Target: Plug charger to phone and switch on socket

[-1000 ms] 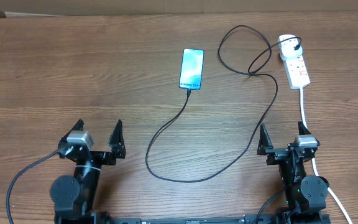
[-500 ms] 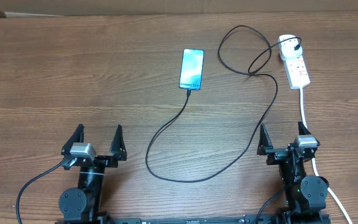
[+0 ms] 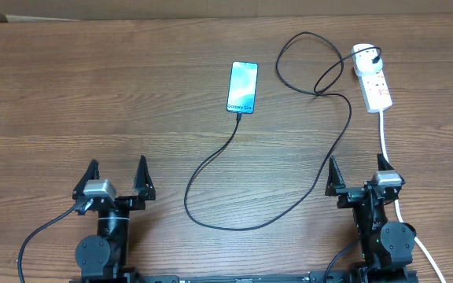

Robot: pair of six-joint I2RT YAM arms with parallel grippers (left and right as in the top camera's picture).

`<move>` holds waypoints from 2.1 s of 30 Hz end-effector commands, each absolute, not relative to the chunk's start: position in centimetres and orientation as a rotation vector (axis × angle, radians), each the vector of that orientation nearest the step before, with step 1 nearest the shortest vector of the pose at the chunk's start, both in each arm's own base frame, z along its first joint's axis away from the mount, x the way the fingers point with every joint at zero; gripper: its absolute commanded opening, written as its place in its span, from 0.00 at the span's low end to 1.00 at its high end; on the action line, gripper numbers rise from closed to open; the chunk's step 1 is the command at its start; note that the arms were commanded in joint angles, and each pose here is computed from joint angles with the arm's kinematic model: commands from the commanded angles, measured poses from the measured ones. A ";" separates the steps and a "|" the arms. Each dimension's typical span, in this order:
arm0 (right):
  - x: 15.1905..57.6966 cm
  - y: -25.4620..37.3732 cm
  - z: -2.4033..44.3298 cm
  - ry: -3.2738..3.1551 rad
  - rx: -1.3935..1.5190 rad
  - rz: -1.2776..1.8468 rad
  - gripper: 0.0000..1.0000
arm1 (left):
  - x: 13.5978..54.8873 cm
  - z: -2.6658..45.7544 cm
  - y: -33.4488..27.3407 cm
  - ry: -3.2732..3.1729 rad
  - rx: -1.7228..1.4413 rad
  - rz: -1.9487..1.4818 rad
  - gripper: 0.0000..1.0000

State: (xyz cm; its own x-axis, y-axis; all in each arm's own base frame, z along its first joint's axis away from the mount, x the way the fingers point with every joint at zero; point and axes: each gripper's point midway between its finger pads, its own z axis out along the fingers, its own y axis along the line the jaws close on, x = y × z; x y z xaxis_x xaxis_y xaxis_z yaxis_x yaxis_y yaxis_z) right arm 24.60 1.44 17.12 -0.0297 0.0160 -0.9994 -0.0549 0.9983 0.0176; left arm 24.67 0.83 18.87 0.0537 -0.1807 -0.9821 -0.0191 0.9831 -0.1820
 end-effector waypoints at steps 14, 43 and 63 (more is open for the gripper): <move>24.6 1.4 17.0 1.594 -0.033 0.057 1.00 | 24.5 15.7 1.8 1.640 -0.117 0.030 1.00; 24.6 1.4 17.0 1.594 -0.033 0.057 1.00 | 24.5 15.6 1.8 1.641 -0.129 0.019 1.00; 24.6 1.4 17.0 1.594 -0.033 0.057 1.00 | 24.5 15.6 1.8 1.642 -0.114 0.033 1.00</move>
State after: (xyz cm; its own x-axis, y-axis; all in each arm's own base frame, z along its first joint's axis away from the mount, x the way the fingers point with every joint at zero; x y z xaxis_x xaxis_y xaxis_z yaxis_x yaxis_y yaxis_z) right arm 24.60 1.45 17.12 -0.0297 0.0156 -0.9994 -0.0557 0.9983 0.0173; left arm 24.59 1.59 15.54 -0.0788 -0.0582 -0.9952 -0.0817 0.9953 -0.0518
